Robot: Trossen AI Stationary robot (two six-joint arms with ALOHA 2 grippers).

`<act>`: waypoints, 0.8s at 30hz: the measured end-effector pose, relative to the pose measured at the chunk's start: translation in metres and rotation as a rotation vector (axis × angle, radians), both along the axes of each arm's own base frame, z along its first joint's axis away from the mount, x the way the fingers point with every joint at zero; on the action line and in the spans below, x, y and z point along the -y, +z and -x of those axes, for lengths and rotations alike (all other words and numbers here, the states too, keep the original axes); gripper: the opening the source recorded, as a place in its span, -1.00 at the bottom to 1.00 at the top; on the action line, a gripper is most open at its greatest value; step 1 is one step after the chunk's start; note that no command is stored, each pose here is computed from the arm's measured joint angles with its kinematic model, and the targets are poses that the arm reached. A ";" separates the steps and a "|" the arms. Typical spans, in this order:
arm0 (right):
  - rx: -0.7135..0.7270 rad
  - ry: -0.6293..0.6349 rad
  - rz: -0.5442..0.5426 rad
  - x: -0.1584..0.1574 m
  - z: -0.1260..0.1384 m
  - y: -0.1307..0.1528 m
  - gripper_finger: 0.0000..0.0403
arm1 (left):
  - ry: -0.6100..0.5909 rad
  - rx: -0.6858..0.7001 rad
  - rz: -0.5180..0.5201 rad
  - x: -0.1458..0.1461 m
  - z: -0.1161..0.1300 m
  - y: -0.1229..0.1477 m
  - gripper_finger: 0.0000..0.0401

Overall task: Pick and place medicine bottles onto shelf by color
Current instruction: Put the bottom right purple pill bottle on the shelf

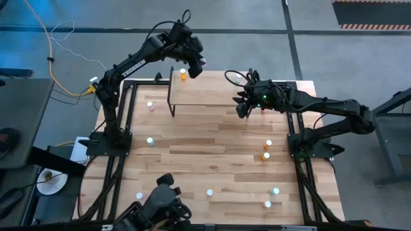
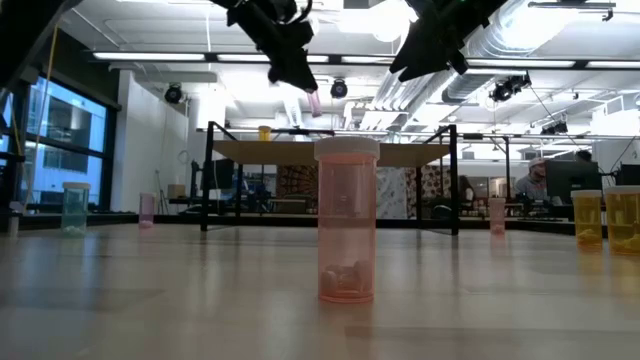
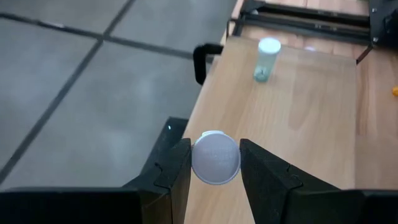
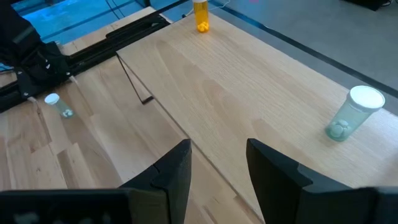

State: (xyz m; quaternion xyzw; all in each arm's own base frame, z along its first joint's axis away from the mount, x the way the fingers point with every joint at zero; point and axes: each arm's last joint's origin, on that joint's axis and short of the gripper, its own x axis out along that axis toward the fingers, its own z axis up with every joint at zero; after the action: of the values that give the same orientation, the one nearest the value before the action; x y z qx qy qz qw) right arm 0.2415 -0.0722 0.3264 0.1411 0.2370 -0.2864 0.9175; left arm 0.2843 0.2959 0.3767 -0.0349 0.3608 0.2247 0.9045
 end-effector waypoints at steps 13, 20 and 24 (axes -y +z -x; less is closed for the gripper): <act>0.004 -0.005 -0.007 0.000 0.000 0.000 -0.27 | 0.004 -0.097 0.097 0.003 0.003 -0.014 -0.41; 0.003 -0.005 -0.007 0.000 0.000 0.000 -0.27 | 0.004 -0.123 0.133 0.005 0.003 -0.021 -0.41; 0.004 -0.004 -0.007 0.000 0.000 0.000 -0.27 | -0.006 -0.150 0.187 0.006 0.002 -0.031 -0.41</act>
State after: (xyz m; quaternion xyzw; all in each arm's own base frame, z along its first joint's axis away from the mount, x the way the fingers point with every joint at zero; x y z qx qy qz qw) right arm 0.2416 -0.0722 0.3262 0.1453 0.2361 -0.2873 0.9168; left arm 0.2820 0.2903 0.3461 -0.1013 0.4469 0.1896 0.8684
